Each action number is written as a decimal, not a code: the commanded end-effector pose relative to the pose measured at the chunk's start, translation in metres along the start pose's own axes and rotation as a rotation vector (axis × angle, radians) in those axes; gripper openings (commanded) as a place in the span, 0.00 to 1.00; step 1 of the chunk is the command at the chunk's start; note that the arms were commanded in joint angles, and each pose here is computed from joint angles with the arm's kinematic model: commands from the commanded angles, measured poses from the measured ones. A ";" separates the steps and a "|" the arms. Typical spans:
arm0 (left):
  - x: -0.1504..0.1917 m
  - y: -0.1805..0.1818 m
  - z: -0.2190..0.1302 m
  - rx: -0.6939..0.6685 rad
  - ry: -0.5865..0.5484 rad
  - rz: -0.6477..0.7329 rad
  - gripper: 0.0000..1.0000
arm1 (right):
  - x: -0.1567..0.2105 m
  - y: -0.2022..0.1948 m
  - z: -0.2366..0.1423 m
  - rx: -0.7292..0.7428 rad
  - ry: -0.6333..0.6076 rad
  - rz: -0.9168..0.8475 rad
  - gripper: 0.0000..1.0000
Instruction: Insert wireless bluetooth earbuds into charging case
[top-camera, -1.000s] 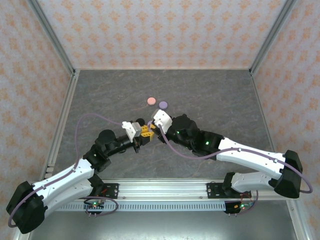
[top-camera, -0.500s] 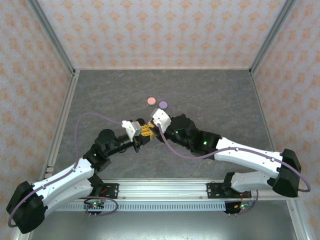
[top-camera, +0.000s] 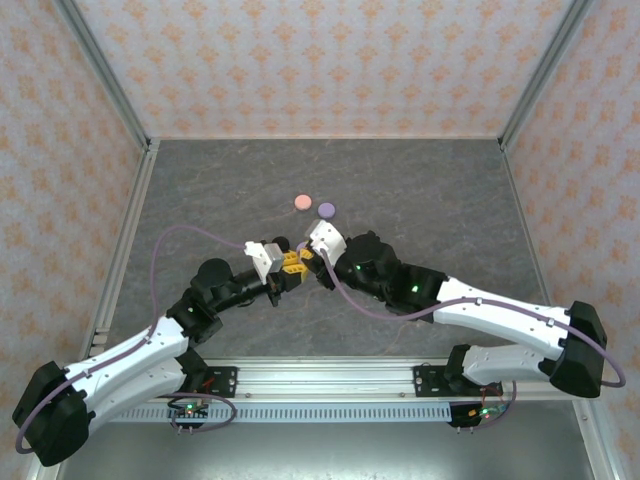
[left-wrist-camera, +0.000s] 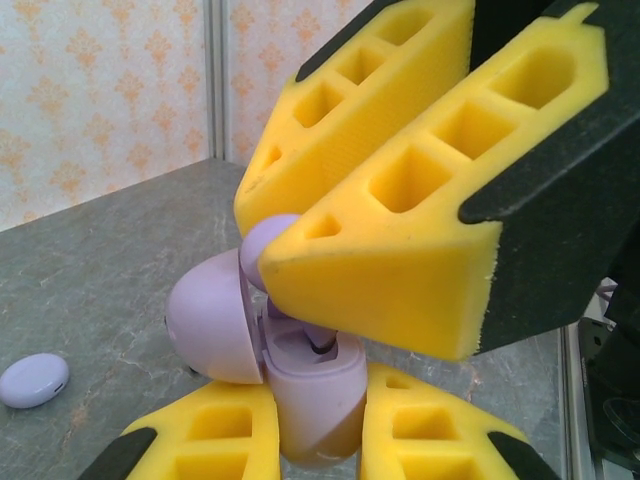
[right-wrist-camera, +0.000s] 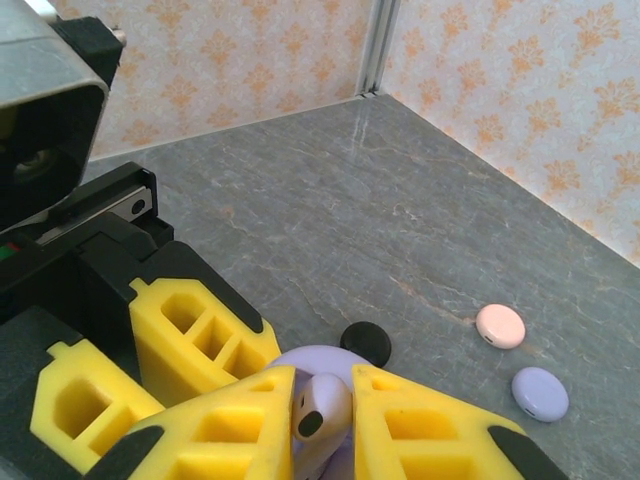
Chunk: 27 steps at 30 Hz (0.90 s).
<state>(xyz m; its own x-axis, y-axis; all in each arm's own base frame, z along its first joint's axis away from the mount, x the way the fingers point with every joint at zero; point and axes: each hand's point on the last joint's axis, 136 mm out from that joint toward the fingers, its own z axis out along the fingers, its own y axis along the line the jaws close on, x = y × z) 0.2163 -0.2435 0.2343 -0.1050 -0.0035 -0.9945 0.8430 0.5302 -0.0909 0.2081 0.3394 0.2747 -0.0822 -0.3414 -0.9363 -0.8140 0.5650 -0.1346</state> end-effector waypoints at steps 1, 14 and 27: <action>-0.035 -0.004 -0.001 0.013 -0.104 0.028 0.00 | 0.017 0.005 -0.003 -0.039 0.046 0.037 0.18; -0.033 -0.003 -0.002 0.006 -0.102 0.019 0.00 | 0.024 -0.001 -0.007 -0.092 0.041 0.143 0.18; -0.030 -0.002 -0.001 0.004 -0.092 0.023 0.00 | 0.025 -0.001 -0.002 -0.106 0.063 0.137 0.18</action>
<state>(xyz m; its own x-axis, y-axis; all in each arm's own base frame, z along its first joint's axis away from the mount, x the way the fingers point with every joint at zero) 0.2166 -0.2432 0.2327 -0.1119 -0.0009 -0.9937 0.8411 0.5325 -0.0952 0.2084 0.3298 0.2708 -0.1950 -0.2585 -0.9461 -0.8420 0.5389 0.0263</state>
